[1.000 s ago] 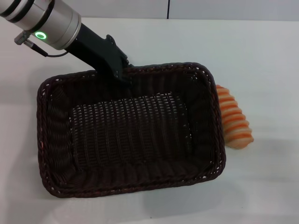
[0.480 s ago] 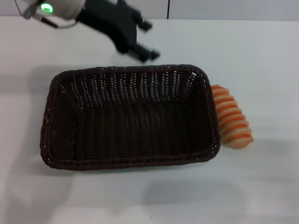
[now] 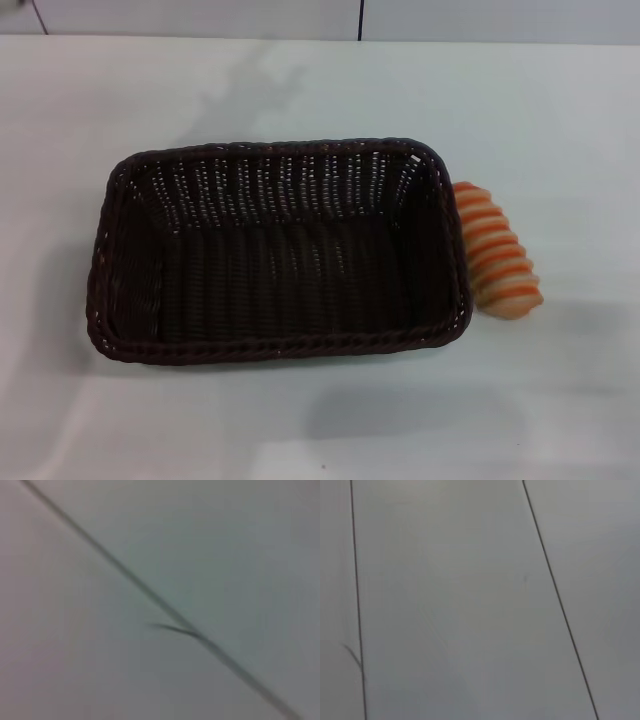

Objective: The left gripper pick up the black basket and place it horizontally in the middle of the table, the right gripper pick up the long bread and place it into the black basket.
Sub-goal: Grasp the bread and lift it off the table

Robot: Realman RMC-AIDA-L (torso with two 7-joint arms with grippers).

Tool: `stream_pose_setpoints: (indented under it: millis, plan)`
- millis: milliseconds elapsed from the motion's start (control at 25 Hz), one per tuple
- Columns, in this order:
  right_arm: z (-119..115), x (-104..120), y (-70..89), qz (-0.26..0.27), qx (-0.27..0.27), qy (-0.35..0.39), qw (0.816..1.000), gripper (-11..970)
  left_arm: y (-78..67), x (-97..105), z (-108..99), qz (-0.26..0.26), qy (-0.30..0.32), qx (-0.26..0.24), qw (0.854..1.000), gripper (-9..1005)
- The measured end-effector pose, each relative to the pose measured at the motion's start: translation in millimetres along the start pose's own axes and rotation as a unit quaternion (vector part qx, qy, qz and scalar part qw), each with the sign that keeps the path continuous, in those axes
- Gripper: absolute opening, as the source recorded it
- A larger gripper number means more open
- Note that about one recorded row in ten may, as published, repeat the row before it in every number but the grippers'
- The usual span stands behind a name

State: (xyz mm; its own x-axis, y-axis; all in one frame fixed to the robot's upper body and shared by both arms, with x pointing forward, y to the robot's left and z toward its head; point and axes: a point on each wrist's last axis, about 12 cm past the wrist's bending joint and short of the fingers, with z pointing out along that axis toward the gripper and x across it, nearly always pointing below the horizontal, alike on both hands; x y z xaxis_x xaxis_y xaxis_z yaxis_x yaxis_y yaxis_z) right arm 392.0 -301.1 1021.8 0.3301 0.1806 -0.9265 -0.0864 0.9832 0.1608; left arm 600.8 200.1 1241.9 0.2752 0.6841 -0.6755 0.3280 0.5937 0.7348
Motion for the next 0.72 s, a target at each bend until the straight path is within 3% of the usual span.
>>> stream_pose_setpoints:
  millis: [120, 160, 200, 320, 440, 560, 720]
  plan:
    - [-1, 2, 2.7, 0.002, -0.012, 0.009, 1.000, 751, -10.5, 2, -14, 0.019, -0.018, -0.124, 0.992, 755]
    - [0, 5, 5.4, 0.003, -0.023, 0.021, 1.000, 751, -16.8, 11, -23, 0.008, -0.020, -0.201, 0.979, 756]
    - [0, 5, 5.4, 0.003, -0.023, 0.021, 1.000, 751, -16.8, 11, -23, 0.008, -0.020, -0.201, 0.979, 766]
    - [4, 13, 10.5, 0.003, -0.046, 0.048, 0.998, 751, -26.0, 33, -35, -0.023, -0.022, -0.294, 0.955, 787]
    - [8, 21, 15.8, 0.004, -0.068, 0.077, 0.995, 751, -47.5, 72, -52, -0.068, -0.043, -0.335, 0.939, 789]
    - [15, 33, 24.1, 0.009, -0.088, 0.117, 0.989, 751, -60.2, 99, -62, -0.135, -0.057, -0.328, 0.933, 791]
    - [20, 39, 30.1, 0.013, -0.098, 0.138, 0.985, 751, -69.8, 143, -74, -0.248, -0.040, -0.318, 0.914, 790]
